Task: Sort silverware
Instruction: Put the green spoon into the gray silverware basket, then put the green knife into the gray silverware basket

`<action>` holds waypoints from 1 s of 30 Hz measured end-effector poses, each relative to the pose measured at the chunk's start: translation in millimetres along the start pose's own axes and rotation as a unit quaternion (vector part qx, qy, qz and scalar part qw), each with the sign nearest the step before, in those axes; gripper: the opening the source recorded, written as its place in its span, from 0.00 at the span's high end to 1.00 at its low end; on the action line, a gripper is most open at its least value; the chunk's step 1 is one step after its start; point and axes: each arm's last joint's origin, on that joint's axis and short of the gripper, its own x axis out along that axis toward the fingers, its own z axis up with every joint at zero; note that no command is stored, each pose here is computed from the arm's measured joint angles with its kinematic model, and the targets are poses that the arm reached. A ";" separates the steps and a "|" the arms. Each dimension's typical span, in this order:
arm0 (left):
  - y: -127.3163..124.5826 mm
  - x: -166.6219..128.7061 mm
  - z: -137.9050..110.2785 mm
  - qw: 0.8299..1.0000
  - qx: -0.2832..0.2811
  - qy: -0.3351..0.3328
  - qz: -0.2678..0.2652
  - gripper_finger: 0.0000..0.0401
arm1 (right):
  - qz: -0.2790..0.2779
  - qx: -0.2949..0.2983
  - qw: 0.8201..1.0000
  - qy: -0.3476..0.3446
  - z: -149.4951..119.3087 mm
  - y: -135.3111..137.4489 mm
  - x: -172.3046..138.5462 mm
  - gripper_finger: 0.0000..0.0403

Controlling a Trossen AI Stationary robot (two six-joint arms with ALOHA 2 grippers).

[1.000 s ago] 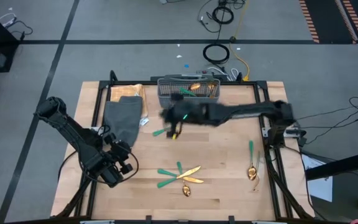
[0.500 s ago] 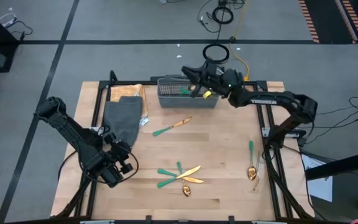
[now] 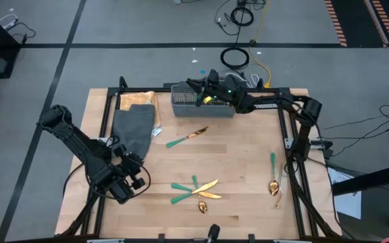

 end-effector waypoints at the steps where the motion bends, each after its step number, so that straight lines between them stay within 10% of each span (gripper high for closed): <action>1: -0.1 -0.1 -0.2 1.000 0.000 0.002 -0.001 0.89 | -0.001 -0.002 1.000 0.012 -6.3 -2.9 1.1 1.00; 17: -0.3 0.0 -0.6 1.000 0.000 0.009 -0.003 0.89 | 0.000 0.005 0.999 0.034 -7.8 -5.5 0.5 0.74; 21: -0.1 0.0 -0.2 1.000 0.001 0.002 -0.001 0.89 | 0.074 0.008 0.995 0.059 -4.0 5.5 -2.5 0.69; 30: 0.5 0.5 2.0 1.000 -0.001 -0.024 0.009 0.89 | 0.161 -0.183 0.918 0.313 -16.5 101.5 -19.2 0.65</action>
